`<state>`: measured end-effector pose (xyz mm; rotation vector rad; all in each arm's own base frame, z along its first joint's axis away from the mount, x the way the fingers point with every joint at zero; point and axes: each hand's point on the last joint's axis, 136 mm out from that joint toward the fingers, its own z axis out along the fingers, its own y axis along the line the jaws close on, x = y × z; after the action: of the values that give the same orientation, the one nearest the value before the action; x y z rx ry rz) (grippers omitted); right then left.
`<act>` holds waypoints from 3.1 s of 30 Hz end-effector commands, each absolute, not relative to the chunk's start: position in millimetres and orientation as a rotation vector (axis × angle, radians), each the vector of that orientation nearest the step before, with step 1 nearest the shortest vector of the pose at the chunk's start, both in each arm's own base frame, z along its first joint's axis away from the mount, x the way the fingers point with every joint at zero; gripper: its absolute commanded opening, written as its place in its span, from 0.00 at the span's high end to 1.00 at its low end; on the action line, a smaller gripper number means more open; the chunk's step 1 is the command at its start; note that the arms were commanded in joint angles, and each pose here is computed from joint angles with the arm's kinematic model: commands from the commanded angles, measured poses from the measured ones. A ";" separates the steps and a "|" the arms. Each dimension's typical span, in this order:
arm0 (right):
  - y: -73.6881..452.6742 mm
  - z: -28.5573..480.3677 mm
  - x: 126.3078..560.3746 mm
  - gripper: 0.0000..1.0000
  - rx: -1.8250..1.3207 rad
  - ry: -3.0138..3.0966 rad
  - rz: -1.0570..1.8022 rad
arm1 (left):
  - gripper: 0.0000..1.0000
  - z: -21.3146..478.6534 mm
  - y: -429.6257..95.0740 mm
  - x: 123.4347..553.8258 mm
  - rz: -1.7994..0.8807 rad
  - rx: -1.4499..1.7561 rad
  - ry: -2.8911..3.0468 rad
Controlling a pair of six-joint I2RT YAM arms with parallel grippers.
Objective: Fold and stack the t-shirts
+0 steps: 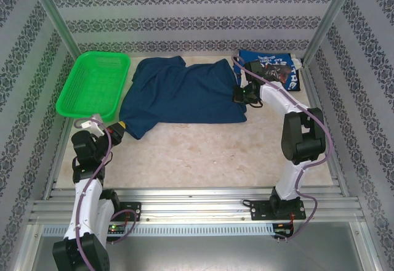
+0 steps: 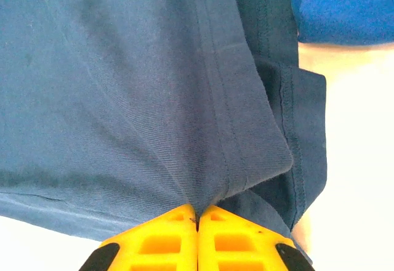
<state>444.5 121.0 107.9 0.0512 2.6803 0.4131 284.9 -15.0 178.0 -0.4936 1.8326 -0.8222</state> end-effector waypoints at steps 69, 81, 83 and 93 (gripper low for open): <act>90.3 82.1 374.8 1.00 0.301 2.570 0.646 | 1.00 218.4 -20.6 271.0 -0.815 -0.451 1.787; 76.7 104.1 308.5 1.00 0.256 2.553 0.539 | 1.00 233.4 -18.6 270.7 -0.818 -0.452 1.756; 73.5 98.1 294.5 1.00 0.258 2.556 0.507 | 1.00 236.6 -19.1 270.6 -0.827 -0.453 1.748; 76.7 60.4 231.2 0.91 0.373 2.649 0.538 | 1.00 221.3 -18.7 267.7 -0.840 -0.504 1.785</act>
<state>248.2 77.0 75.6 0.2946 2.5790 0.5385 270.4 -19.6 223.0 -0.4832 1.7850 -0.8364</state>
